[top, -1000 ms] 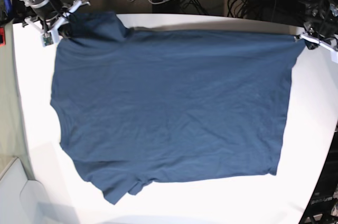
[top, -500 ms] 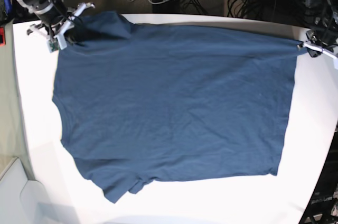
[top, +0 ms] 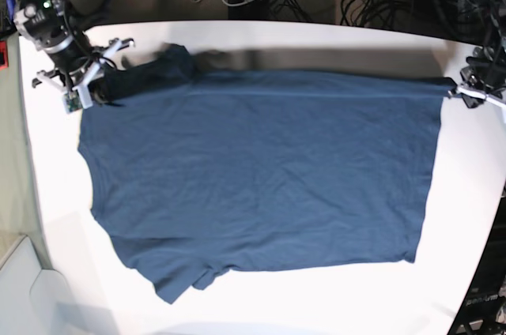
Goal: Layout the t-shirt on the table in an organized manner, then fold the t-shirt properly
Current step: 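Lower the lifted edge and regrasp the corner with the right gripper, then pull the collar-side edge taut between both grippers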
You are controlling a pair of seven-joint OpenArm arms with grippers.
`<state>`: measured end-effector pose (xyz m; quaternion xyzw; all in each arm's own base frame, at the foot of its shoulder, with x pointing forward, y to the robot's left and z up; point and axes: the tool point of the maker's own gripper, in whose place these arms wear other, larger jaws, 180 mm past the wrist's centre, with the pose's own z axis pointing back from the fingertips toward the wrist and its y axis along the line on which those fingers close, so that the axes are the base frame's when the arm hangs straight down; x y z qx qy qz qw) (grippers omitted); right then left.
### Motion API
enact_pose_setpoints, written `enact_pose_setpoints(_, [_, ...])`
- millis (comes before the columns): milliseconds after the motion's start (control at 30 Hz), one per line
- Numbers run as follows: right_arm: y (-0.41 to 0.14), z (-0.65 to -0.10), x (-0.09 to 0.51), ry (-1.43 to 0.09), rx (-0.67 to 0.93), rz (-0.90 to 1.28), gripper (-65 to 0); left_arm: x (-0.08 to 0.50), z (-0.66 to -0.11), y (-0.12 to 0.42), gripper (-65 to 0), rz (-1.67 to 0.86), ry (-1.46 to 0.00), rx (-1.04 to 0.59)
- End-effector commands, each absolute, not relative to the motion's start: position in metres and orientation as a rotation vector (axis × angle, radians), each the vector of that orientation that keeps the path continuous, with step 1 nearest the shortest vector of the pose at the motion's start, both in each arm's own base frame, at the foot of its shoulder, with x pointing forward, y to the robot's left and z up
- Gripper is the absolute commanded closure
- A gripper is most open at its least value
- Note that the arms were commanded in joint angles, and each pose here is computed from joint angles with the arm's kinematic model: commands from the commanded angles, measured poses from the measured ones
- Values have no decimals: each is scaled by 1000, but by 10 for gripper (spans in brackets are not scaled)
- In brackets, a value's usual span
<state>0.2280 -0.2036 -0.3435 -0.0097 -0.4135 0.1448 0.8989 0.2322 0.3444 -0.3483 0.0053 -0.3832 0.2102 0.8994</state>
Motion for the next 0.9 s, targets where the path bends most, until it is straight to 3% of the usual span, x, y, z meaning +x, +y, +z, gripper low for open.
enact_pose_setpoints(0, [-208,-332,240,-897,-38,308,0,239,-336,349,-1,424,-832,26])
enact_pose_setpoints(400, [-215,-333,292,-880,-36,342,0,240,-367,360,-1,503,-766,-11])
enact_pose_setpoints(867, [-192,-342,327,-886,47,369,0,294,-357,345,-1,467,-816,-80])
